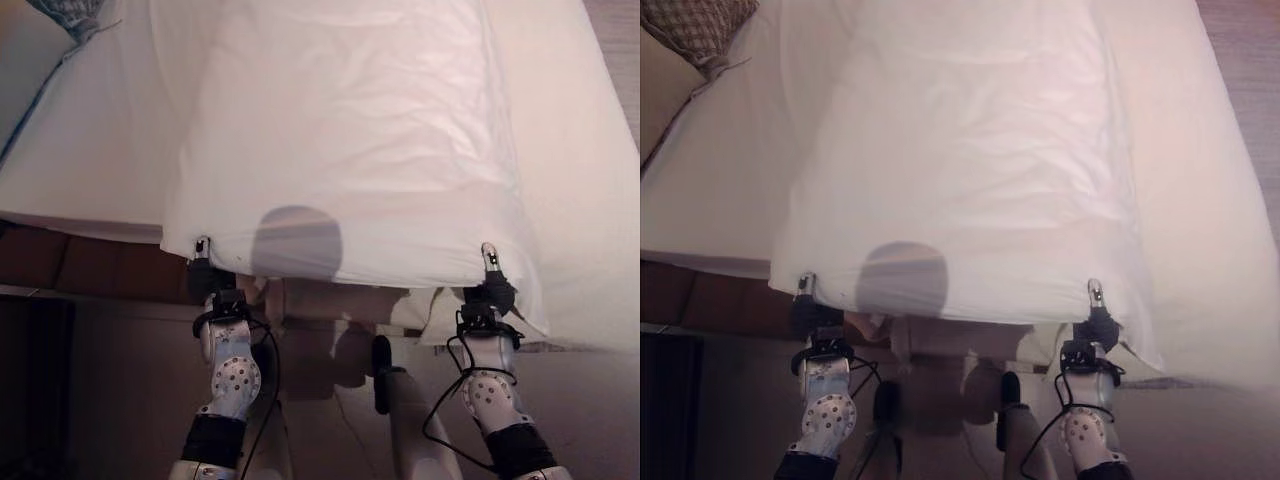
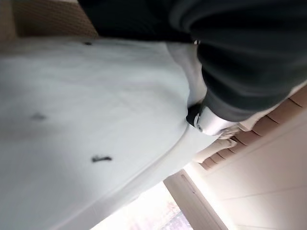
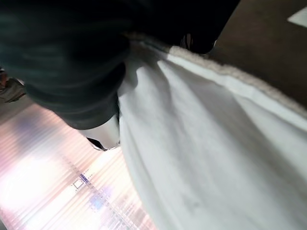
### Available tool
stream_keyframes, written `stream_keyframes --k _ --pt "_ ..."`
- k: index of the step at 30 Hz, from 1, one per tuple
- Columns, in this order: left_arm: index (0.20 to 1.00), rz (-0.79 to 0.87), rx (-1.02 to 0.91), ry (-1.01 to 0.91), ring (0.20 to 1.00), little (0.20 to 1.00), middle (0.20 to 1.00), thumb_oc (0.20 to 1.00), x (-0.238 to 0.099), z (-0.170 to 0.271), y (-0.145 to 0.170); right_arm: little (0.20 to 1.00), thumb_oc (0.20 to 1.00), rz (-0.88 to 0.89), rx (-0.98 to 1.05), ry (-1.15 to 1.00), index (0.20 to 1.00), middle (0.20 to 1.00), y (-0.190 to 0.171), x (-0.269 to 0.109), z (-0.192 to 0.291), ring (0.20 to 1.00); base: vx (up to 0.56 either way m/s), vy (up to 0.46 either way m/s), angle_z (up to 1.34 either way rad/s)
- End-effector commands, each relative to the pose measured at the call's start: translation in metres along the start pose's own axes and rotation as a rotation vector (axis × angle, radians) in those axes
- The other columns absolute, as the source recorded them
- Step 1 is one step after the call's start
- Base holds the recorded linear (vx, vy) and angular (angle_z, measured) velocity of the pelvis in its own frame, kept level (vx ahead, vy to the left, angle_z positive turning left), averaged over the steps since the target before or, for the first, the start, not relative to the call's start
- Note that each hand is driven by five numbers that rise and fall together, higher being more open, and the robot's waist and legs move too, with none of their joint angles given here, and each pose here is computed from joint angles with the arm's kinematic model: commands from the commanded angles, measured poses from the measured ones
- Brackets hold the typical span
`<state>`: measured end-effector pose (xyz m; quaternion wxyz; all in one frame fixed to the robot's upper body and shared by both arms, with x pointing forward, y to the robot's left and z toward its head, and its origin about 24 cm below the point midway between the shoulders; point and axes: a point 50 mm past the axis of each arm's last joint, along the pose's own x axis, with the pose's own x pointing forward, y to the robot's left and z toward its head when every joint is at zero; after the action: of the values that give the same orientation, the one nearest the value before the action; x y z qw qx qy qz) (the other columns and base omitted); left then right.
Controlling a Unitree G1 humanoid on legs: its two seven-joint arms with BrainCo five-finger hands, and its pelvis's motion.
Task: Make the bed
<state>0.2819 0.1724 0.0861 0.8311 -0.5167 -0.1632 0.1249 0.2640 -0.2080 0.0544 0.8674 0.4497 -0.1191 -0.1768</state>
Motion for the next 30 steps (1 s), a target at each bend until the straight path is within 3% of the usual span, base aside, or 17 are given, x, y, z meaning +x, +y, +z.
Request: stream_keyframes --k 1,10,19,30 --pt "0.200 -0.143 0.070 -0.271 0.200 0.200 0.200 0.200 0.008 0.067 -0.007 0.200 0.200 0.070 -0.009 -0.118 0.200 0.200 0.014 0.003 0.019 0.200 0.12 0.663 0.48" --pt "0.200 -0.122 0.104 -0.219 0.200 0.200 0.200 0.200 -0.003 0.063 0.004 0.200 0.200 0.107 -0.046 -0.056 0.200 0.200 0.011 0.000 0.008 0.200 0.06 0.440 -0.49" --pt "0.200 -0.087 0.092 -0.169 0.200 0.200 0.200 0.200 -0.010 0.050 0.011 0.200 0.200 0.088 -0.093 -0.063 0.200 0.200 0.001 -0.002 0.015 0.200 0.00 0.013 -0.03" --pt "0.200 0.046 0.104 -0.236 0.200 0.200 0.200 0.200 -0.007 0.056 0.023 0.200 0.200 -0.121 -0.201 -0.150 0.200 0.200 -0.032 0.011 0.032 0.200 -0.02 0.019 0.09"
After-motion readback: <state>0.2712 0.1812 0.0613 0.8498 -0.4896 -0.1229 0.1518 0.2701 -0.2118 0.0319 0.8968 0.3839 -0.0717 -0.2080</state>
